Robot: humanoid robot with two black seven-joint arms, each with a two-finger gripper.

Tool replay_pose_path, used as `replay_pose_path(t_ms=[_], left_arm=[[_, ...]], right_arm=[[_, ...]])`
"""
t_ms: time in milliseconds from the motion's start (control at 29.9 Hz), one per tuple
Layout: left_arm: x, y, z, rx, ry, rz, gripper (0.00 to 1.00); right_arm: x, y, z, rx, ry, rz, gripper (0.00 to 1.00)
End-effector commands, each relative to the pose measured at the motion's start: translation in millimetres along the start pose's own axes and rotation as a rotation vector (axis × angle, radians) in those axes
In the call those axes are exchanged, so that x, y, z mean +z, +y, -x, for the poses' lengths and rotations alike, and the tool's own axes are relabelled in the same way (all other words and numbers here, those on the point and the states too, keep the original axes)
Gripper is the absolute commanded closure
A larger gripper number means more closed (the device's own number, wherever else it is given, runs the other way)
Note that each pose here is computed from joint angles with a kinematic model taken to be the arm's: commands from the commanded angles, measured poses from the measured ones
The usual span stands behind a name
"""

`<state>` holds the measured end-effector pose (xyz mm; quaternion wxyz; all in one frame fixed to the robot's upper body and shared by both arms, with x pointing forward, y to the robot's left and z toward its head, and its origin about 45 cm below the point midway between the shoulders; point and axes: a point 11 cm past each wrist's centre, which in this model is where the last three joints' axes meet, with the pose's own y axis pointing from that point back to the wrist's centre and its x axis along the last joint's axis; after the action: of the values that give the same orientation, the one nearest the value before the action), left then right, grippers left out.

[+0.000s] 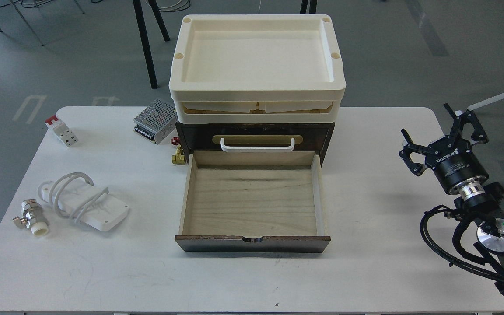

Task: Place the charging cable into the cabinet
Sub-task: 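Move the left gripper toward the white charging cable and brick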

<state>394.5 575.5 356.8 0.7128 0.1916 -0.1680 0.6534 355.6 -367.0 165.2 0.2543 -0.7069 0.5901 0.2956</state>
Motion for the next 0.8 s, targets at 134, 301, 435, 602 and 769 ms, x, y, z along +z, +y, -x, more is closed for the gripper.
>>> replay_pose_path(t_ms=[134,301,435,602,769], left_arm=[[64.6,0.8,-18.3,-0.067,-0.215,0.067,0.03],[108.2,2.3,28.7,-0.31,-0.54,0.098,0.03],[117.3,0.8,68.6,-0.462,-0.793,0.1,0.03],[98.0,1.2,93.4,-0.582,-1.021,0.036,0.04],[50.8,0.3,123.4,-0.695,-1.175,-0.012,0.04]], right_arm=[[-0.1,0.0,0.3,-0.003,-0.001,0.0,0.01],[-0.1,0.0,0.5,-0.004,-0.001,0.0,0.01],[-0.1,0.0,0.5,-0.004,-0.001,0.0,0.01],[0.3,0.5,0.0,-0.003,-0.001,0.001,0.01],[0.3,0.5,0.0,-0.003,-0.001,0.001,0.01]])
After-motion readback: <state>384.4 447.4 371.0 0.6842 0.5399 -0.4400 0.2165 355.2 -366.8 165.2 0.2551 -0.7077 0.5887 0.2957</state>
